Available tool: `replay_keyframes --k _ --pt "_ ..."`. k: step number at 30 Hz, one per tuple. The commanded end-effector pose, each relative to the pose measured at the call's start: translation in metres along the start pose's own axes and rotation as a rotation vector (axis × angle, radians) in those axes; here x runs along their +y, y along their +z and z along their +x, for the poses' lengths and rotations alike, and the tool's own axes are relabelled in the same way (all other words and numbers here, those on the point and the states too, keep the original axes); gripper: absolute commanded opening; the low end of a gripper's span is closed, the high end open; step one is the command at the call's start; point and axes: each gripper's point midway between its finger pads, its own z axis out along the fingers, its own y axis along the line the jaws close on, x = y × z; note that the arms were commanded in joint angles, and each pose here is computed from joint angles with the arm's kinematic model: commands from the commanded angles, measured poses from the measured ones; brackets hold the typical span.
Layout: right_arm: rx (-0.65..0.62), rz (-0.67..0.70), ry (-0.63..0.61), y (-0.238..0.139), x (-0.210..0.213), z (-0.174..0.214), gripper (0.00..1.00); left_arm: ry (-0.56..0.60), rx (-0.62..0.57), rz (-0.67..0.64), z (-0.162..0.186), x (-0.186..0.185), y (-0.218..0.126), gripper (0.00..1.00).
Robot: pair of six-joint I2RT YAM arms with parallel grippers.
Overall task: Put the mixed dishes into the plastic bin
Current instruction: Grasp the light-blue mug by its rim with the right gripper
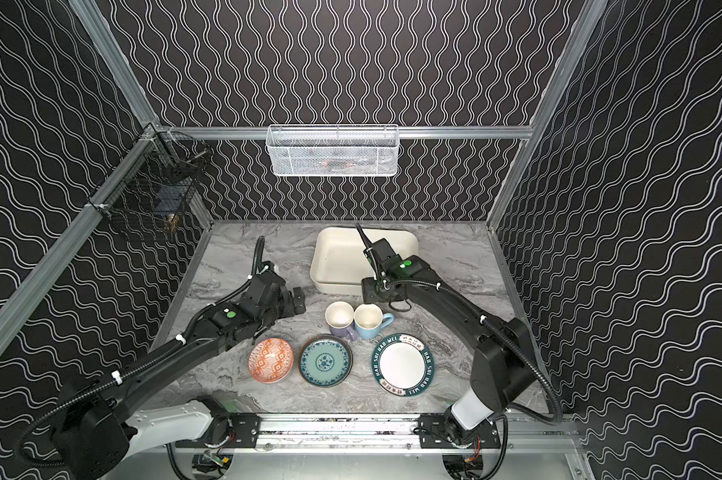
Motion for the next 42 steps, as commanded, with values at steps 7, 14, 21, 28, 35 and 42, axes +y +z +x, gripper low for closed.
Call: replay_keyframes --k 7,14,21,28,35,42 --pt "0.092 0.057 -0.003 0.026 -0.012 0.025 0.57 0.008 -0.016 0.067 -0.005 -0.018 -0.001 0.99" --pt "0.132 0.059 -0.030 0.042 -0.012 0.032 0.49 0.012 -0.013 0.074 -0.005 -0.020 0.002 0.99" --pt "0.154 0.083 -0.054 0.048 -0.014 0.031 0.30 0.017 -0.003 0.086 -0.003 -0.023 0.005 0.99" --pt "0.150 0.115 -0.055 0.040 -0.020 0.030 0.15 0.008 -0.008 0.072 -0.003 -0.020 0.005 0.99" --pt "0.155 0.097 -0.049 0.035 -0.019 0.034 0.04 0.006 -0.004 0.086 -0.002 -0.022 0.003 0.99" --pt "0.128 0.097 -0.045 0.017 -0.018 0.027 0.00 -0.001 -0.023 0.103 -0.007 -0.024 -0.005 0.99"
